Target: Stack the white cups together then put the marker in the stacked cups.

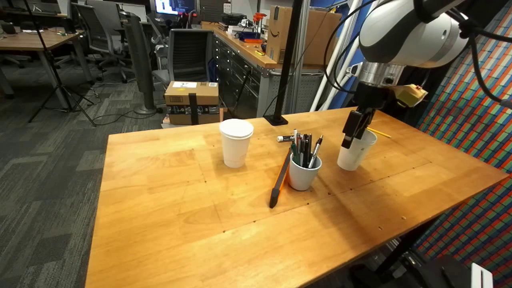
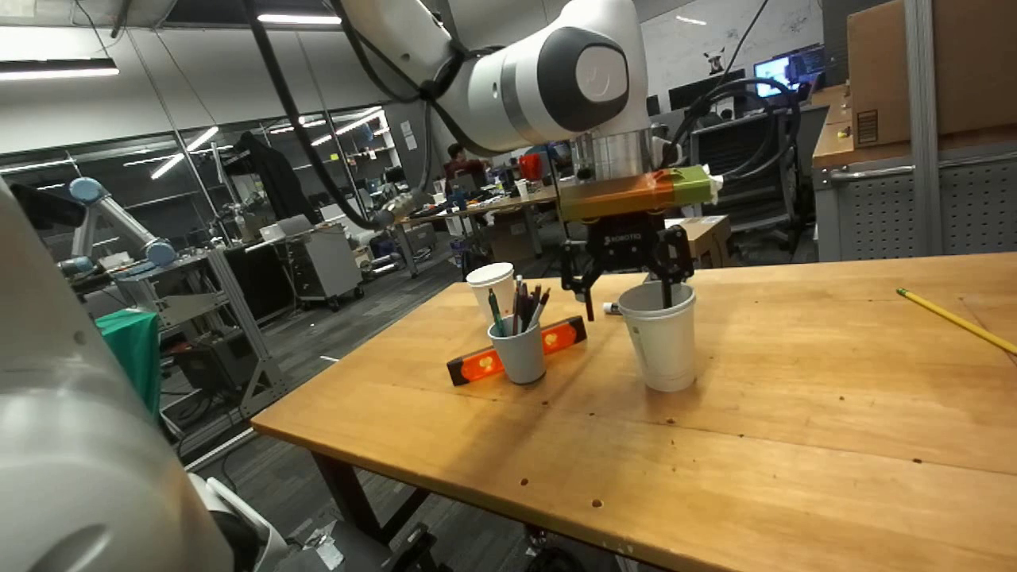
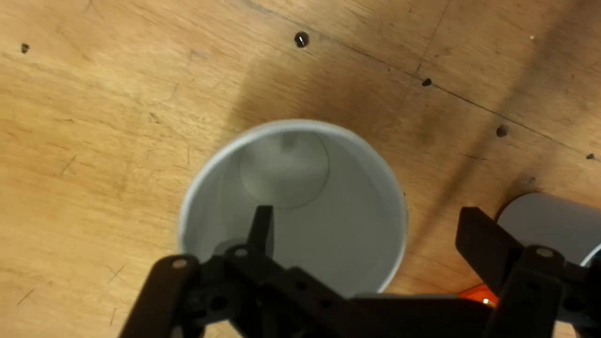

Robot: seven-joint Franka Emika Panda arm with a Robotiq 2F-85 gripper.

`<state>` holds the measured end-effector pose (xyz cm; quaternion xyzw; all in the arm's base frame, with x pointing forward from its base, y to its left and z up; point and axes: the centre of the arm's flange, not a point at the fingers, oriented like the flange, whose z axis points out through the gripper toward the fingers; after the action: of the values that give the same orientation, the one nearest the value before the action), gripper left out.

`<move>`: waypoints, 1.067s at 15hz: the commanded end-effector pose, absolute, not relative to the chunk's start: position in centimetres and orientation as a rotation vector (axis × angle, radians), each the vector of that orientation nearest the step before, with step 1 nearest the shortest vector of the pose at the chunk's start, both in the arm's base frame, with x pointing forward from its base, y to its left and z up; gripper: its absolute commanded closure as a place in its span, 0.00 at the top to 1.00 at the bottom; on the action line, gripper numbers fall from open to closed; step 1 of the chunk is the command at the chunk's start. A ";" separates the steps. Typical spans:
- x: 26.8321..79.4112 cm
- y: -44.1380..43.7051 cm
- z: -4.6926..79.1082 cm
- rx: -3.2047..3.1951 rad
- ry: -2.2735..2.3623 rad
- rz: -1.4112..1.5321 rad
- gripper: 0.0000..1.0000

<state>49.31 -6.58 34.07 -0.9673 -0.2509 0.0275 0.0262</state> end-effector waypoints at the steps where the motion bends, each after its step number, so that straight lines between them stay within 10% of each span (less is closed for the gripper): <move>1: 49.9 -8.1 33.5 -2.989 -0.800 0.056 1.00; 12: 49.4 -7.1 33.3 -3.007 -0.813 0.065 0.13; 16: 50.0 -6.3 33.9 -3.056 -0.805 0.052 0.01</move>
<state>49.55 -7.14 33.08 -0.9650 -0.2602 0.0284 0.0143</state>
